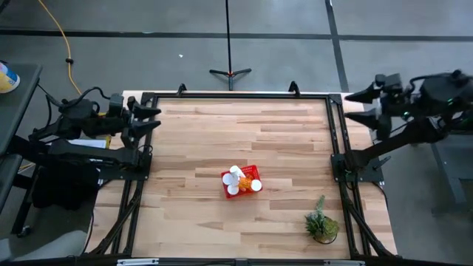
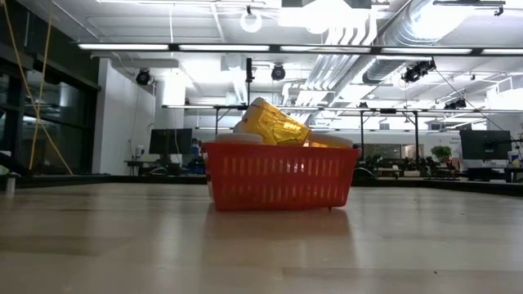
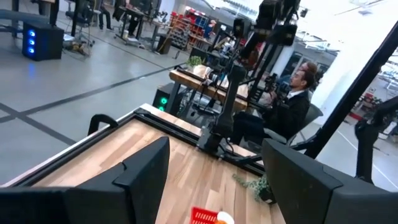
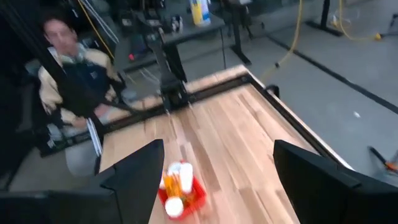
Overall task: Pick and place pill bottles into a basket
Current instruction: Return to Home Position
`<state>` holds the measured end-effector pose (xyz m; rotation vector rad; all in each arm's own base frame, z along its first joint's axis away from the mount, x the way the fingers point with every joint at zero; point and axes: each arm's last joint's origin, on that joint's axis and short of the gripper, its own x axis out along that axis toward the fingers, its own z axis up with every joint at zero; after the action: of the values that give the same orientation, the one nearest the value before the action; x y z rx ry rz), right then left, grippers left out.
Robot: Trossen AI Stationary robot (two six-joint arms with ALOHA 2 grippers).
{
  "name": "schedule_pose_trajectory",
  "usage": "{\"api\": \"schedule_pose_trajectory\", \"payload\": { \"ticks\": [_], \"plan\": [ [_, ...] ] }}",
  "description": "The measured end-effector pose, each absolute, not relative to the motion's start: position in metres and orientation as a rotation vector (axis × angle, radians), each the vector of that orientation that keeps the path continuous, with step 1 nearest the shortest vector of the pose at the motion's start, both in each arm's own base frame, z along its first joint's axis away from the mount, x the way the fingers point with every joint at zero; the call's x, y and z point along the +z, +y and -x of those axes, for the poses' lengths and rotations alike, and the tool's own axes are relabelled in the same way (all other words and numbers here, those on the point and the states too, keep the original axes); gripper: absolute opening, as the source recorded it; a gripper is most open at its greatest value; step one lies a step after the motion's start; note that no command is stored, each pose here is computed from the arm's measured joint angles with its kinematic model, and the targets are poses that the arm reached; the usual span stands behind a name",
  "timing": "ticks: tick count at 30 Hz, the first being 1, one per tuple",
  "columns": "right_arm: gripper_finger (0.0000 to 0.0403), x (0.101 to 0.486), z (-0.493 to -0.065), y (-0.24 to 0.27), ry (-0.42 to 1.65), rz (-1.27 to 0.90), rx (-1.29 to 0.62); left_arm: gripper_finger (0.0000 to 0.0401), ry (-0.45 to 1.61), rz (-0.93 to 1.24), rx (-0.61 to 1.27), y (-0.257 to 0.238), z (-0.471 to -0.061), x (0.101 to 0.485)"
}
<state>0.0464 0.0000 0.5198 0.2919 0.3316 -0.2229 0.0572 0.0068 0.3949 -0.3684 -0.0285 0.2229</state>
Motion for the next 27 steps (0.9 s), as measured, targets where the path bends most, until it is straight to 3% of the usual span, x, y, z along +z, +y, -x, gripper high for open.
{"api": "schedule_pose_trajectory", "payload": {
  "ticks": [12, 19, 27],
  "plan": [
    [0.0293, 0.439, 0.001, -0.013, -0.067, -0.354, -0.191, 0.0289, -0.022, 0.387, 0.278, 0.008, -0.046, 0.391],
    [0.0293, 0.395, 0.002, -0.013, -0.149, -0.379, -0.179, 0.0289, -0.006, 0.388, 0.291, 0.008, -0.045, 0.389],
    [0.0293, 0.374, -0.013, -0.010, -0.266, -0.335, -0.190, 0.0289, -0.095, 0.379, 0.328, 0.010, -0.021, 0.390]
  ]
}}
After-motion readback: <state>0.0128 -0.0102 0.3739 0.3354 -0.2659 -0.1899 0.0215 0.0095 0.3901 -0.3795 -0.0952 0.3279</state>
